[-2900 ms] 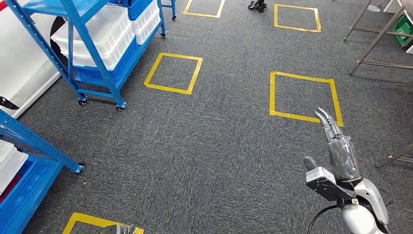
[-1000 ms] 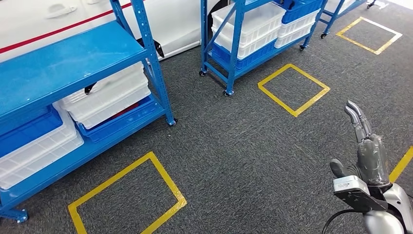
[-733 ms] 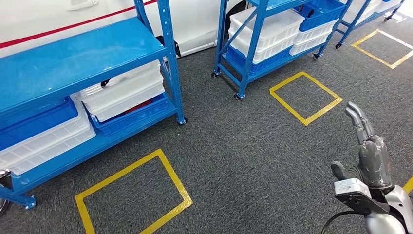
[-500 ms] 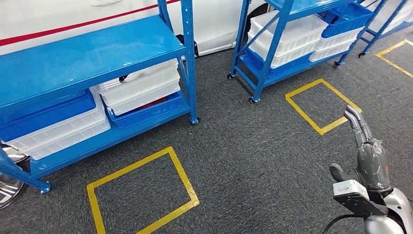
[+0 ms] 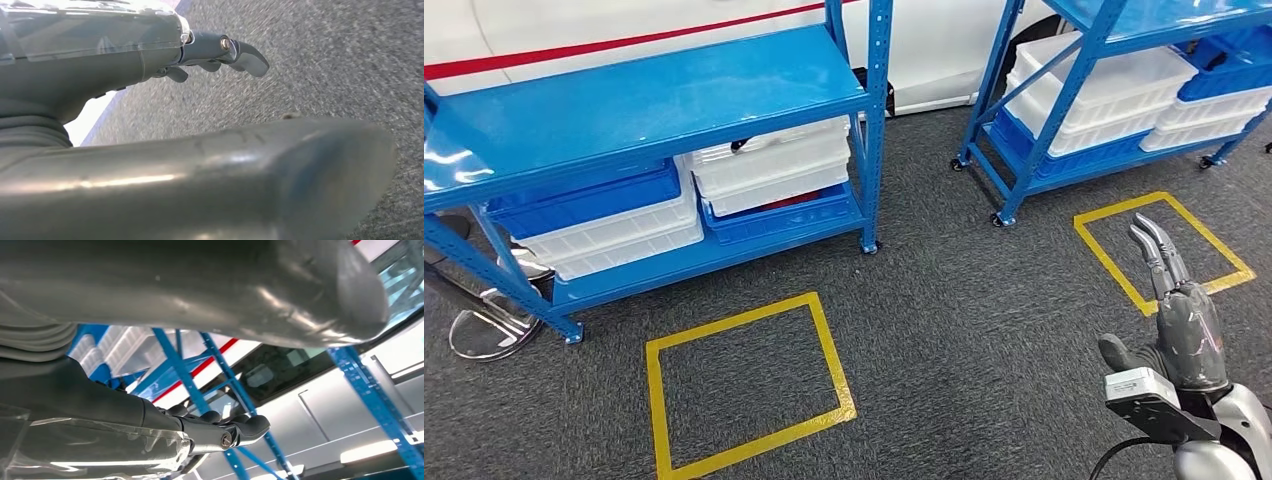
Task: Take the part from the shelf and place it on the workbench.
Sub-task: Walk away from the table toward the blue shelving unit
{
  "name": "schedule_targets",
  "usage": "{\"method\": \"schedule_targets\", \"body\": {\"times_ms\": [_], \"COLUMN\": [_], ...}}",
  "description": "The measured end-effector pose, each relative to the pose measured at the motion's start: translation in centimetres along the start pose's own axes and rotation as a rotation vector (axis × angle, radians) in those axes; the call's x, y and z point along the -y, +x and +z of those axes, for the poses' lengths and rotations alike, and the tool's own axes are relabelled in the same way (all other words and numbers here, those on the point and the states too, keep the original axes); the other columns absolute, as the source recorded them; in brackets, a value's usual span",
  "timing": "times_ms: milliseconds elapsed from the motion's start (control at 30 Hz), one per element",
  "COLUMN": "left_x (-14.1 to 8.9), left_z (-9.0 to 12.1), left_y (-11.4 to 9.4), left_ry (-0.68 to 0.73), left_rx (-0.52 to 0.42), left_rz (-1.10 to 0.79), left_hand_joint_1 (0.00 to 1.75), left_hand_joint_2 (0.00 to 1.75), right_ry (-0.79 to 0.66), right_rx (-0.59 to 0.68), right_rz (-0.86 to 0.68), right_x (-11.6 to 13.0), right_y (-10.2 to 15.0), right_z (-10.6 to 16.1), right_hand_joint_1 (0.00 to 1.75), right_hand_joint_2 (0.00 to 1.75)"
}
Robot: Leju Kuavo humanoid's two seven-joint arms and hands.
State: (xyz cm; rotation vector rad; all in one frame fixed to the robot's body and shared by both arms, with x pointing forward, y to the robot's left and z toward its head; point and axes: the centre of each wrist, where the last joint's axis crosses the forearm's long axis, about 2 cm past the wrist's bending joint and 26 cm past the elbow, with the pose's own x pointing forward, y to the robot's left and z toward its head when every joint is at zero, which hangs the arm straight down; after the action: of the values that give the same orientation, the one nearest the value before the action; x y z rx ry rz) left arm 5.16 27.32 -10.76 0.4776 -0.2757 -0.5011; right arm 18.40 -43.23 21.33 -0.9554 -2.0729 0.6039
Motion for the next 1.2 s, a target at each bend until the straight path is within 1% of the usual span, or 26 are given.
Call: {"method": "schedule_targets", "body": {"times_ms": [200, 300, 533, 800, 1200], "left_x": [-0.1, -0.2, -0.3, -0.5, -0.7], "left_z": [-0.1, -0.1, -0.2, -0.3, -0.4], "left_y": [0.1, 0.2, -0.1, -0.3, -0.7], "left_ry": [-0.002, -0.013, -0.022, -0.004, -0.004], "left_rx": [0.013, 0.032, 0.064, 0.034, 0.013], "left_rz": [-0.001, 0.019, 0.184, 0.336, 0.466], "left_hand_joint_1": [0.00, 0.00, 0.00, 0.00, 0.00], "left_hand_joint_2": [0.00, 0.00, 0.00, 0.00, 0.00], "right_ry": [0.010, 0.020, 0.046, 0.041, 0.037], "right_rx": [-0.001, -0.008, -0.032, -0.025, -0.031], "right_rz": [0.004, 0.006, -0.018, -0.023, -0.046], "right_x": [-0.2, -0.2, -0.3, -0.4, -0.3], "right_y": [0.1, 0.2, 0.2, -0.3, -0.6], "right_z": [-0.7, -0.5, 0.3, -0.6, -0.9], "right_hand_joint_1": [0.00, 0.00, 0.00, 0.00, 0.00], "right_hand_joint_2": [0.00, 0.00, 0.00, 0.00, 0.00]}}
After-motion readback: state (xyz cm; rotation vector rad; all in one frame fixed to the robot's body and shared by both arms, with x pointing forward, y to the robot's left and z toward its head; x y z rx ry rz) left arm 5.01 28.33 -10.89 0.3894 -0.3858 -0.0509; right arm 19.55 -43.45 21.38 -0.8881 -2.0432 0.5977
